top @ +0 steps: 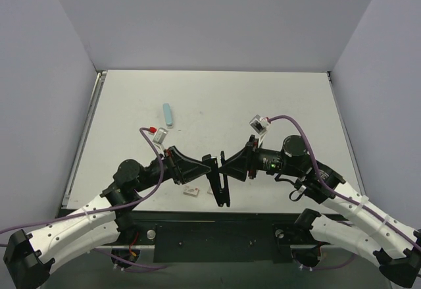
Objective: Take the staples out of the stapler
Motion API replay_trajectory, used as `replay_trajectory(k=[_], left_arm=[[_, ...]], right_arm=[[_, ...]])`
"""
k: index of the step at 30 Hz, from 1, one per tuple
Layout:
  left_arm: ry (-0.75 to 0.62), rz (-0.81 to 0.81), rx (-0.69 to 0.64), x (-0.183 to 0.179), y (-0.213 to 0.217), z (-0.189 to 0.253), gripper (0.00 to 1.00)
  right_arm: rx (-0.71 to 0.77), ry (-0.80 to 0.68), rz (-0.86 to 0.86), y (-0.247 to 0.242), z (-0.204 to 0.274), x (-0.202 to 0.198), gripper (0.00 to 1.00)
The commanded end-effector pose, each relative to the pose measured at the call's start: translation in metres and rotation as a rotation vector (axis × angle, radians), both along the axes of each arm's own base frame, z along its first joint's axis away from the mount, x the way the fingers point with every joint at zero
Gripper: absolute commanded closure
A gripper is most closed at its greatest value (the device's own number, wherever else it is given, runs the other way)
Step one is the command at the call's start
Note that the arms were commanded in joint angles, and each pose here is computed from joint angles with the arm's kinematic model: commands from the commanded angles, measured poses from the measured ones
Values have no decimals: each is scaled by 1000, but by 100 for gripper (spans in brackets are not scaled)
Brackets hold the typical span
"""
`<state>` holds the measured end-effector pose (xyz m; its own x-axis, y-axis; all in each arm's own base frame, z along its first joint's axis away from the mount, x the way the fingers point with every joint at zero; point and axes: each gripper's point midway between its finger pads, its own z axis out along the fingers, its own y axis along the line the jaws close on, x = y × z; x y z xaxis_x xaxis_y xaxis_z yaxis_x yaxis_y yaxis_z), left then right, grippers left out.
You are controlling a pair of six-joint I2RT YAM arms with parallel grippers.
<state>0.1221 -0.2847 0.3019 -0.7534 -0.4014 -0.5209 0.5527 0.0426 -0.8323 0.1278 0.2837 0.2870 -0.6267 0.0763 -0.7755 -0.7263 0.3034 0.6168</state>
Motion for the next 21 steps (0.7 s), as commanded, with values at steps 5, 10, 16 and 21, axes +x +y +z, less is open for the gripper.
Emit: replay_trajectory(k=[5,10,16,21], left_arm=[[-127,-26,-275,-15,16,60,78],[-198,-16,-335,-22,26,74,61],[-255,-3,-400,-26,35,84,51],[-282,10,-431,-27,39,88,46]], right_arm=[[133,-21,41,6,26,-5,100],[168,-5,38,5,31,-6,100],[226,35,39,9,37,-5,100],[251,48,48,12,40,-4,100]])
